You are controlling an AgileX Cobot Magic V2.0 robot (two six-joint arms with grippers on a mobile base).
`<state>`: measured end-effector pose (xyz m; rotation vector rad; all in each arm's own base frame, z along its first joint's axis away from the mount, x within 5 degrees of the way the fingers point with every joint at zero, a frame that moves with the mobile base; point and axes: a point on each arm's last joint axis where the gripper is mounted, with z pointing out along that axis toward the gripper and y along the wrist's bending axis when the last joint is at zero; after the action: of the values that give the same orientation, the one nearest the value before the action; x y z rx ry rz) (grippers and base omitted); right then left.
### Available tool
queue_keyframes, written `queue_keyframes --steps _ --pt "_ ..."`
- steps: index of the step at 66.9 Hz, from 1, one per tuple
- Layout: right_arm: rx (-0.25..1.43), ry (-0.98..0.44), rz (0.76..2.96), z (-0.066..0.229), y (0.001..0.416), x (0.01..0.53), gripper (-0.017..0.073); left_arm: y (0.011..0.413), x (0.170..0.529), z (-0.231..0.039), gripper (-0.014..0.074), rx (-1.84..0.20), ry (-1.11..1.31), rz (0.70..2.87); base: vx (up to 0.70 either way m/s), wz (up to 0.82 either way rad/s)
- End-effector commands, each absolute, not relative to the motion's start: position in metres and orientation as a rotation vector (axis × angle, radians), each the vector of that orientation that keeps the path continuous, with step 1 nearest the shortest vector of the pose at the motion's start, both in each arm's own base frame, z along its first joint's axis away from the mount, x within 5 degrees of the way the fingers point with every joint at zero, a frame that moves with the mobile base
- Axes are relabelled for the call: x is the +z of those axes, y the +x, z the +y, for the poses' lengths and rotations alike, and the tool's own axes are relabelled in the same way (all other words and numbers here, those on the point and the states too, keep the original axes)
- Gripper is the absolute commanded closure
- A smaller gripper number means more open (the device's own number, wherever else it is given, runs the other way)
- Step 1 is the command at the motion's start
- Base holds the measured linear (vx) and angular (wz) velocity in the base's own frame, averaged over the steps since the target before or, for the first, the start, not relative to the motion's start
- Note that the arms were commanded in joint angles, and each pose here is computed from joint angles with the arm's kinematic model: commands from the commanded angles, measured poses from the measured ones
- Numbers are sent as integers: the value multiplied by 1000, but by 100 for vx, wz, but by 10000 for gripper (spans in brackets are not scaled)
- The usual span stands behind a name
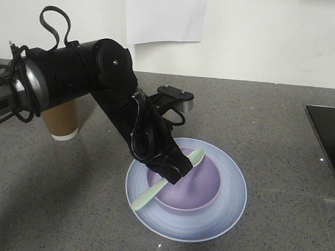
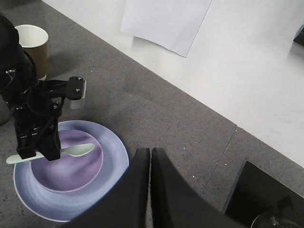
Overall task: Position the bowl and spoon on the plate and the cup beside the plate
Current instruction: 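Lower the pale green spoon into the bowl and open the left gripper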
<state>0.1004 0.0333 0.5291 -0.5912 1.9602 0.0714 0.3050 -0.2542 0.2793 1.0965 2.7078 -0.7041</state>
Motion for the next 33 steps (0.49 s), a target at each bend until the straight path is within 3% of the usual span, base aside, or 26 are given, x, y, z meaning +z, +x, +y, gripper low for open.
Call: queue_keyframes --steps 1,15,33 --pt "70 -581 1940 32 96 534 562 298 309 -255 583 -766 1061 2614 0 0" --pt "75 -572 1941 32 96 535 562 298 309 -255 496 -766 1062 2615 0 0" --pt "76 -572 1941 32 96 535 562 298 309 -255 265 -767 1063 2615 0 0"
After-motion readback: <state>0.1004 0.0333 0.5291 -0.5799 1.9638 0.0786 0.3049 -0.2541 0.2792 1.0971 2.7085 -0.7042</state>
